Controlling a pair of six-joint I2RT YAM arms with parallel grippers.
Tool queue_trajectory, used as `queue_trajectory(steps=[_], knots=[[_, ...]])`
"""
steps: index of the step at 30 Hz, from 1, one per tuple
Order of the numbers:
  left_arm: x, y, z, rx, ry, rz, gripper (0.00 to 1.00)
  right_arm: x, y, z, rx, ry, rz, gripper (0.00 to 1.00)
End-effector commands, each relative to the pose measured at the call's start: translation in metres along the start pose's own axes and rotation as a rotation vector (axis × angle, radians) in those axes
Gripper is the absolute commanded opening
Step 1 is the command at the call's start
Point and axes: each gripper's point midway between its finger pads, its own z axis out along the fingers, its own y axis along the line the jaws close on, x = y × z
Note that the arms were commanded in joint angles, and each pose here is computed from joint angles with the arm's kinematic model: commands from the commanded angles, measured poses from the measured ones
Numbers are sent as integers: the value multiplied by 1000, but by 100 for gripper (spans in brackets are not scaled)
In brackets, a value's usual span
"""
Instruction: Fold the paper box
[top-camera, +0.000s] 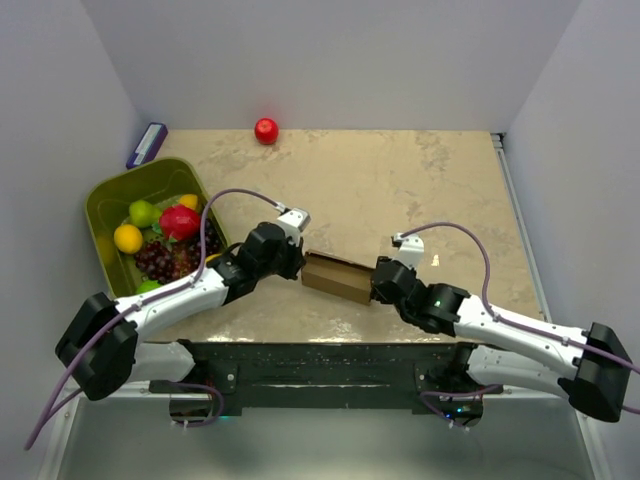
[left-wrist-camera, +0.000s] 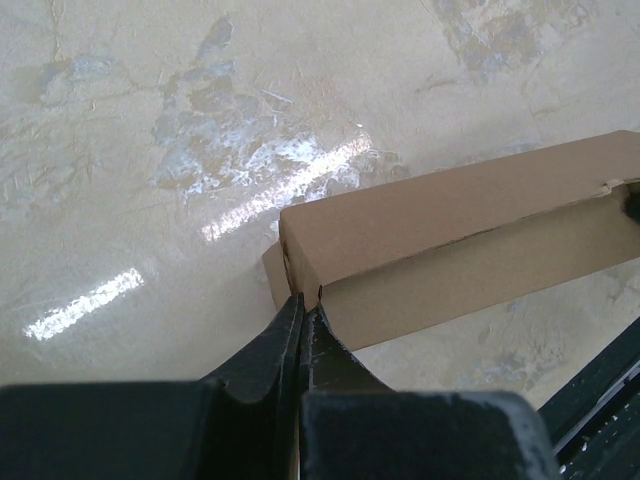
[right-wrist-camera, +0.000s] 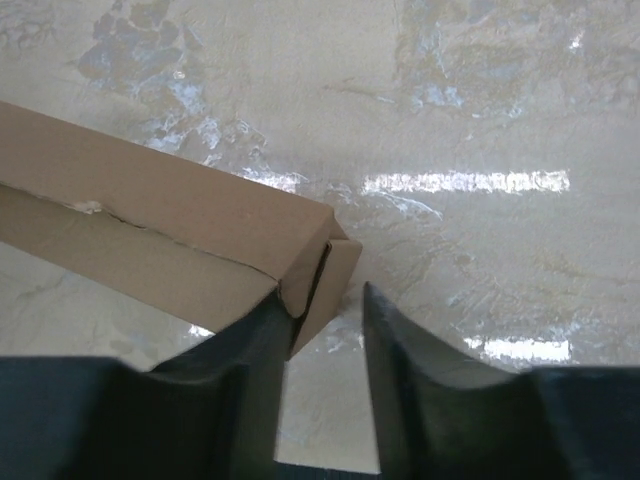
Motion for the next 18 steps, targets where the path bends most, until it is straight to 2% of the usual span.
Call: queue_trajectory(steps=[1, 3, 10, 14, 18], knots=[[45, 8, -1, -31, 183, 12, 0, -3, -8, -18, -38, 12, -49, 49], [44, 7, -1, -32, 185, 12, 0, -10, -4, -25, -71, 5, -43, 58], [41, 6, 0, -29, 181, 17, 0, -40, 9, -49, -168, -69, 84, 68], [42, 7, -1, -28, 178, 19, 0, -65, 12, -52, -160, -162, 201, 69], [43, 7, -1, -29, 179, 20, 0, -80, 19, -46, -138, -223, 240, 68]])
